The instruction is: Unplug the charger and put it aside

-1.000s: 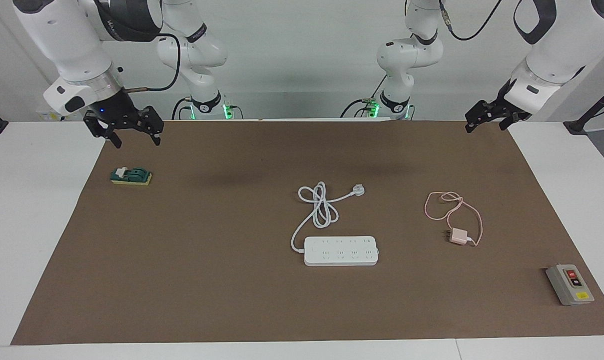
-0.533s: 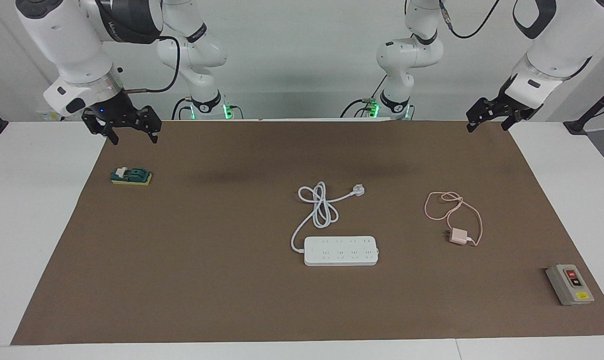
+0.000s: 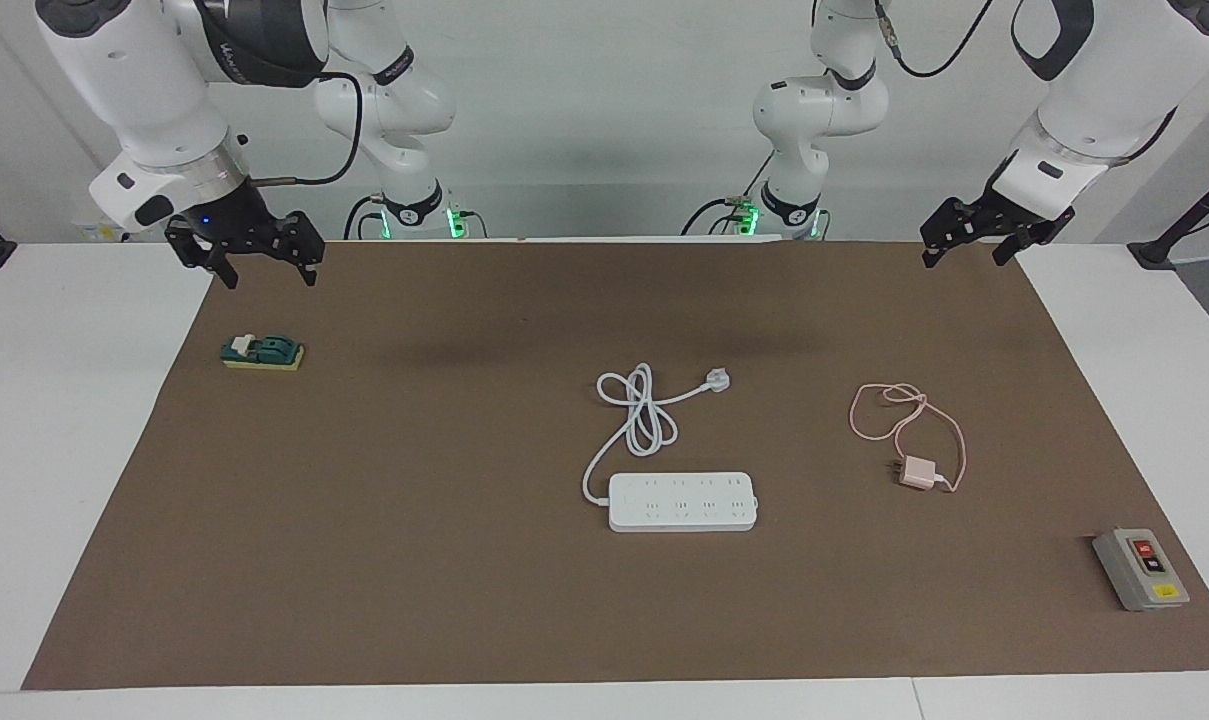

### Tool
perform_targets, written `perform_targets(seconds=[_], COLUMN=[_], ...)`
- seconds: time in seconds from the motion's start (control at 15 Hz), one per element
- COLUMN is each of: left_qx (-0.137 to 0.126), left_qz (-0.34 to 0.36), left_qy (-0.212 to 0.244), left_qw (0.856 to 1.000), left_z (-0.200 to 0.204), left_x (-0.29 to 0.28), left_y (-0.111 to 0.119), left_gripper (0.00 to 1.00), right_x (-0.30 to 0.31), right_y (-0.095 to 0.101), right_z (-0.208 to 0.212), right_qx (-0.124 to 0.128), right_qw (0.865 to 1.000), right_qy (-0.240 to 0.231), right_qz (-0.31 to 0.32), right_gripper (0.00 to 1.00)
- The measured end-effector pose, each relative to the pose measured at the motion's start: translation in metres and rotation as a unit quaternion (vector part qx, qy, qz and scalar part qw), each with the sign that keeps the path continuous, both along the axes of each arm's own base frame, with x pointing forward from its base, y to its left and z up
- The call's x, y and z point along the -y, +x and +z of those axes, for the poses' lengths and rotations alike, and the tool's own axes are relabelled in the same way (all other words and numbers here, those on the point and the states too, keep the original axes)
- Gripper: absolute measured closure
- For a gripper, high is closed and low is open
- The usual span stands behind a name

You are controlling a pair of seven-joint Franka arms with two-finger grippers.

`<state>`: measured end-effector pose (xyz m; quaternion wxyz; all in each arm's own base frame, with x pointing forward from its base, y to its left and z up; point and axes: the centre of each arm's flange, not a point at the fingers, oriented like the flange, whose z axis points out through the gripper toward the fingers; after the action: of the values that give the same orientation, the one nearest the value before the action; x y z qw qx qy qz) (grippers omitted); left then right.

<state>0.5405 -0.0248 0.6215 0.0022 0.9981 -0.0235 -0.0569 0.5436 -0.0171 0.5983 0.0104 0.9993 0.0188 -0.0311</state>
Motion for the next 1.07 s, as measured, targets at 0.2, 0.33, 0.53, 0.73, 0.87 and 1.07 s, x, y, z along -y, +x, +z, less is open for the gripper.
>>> perform_targets(seconds=[0.2,0.33,0.53,0.73,0.87,1.07], left_qx=[0.005,0.005,0.004,0.002,0.001,0.004], left_qz=[0.000,0.000,0.000,0.000,0.000,-0.002], left_qy=[0.000,0.000,0.000,0.000,0.000,0.000], left_qw=[1.000,1.000,1.000,1.000,1.000,1.000], left_z=[-0.0003,-0.0002,-0.0016,-0.0057,-0.0081,-0.0079], left_x=[0.0003,0.0005,0.0005,0.0005,0.0006,0.0025], left_y=[0.0018,0.0020,0.0020,0.0024,0.0025,0.0033], left_gripper=[0.00,0.00,0.00,0.00,0.00,0.00], right_x=[-0.0012,-0.0012,-0.0012,-0.0013,-0.0014,-0.0016], right_y=[0.0000,-0.0001,-0.0001,-0.0001,-0.0001,-0.0001], right_z=[0.0001,0.0002,0.0002,0.0002,0.0002,0.0002], right_qx=[0.000,0.000,0.000,0.000,0.000,0.000], right_qw=[1.000,1.000,1.000,1.000,1.000,1.000], right_qy=[0.000,0.000,0.000,0.000,0.000,0.000], right_qz=[0.001,0.001,0.001,0.001,0.001,0.001], right_gripper=[0.00,0.00,0.00,0.00,0.00,0.00])
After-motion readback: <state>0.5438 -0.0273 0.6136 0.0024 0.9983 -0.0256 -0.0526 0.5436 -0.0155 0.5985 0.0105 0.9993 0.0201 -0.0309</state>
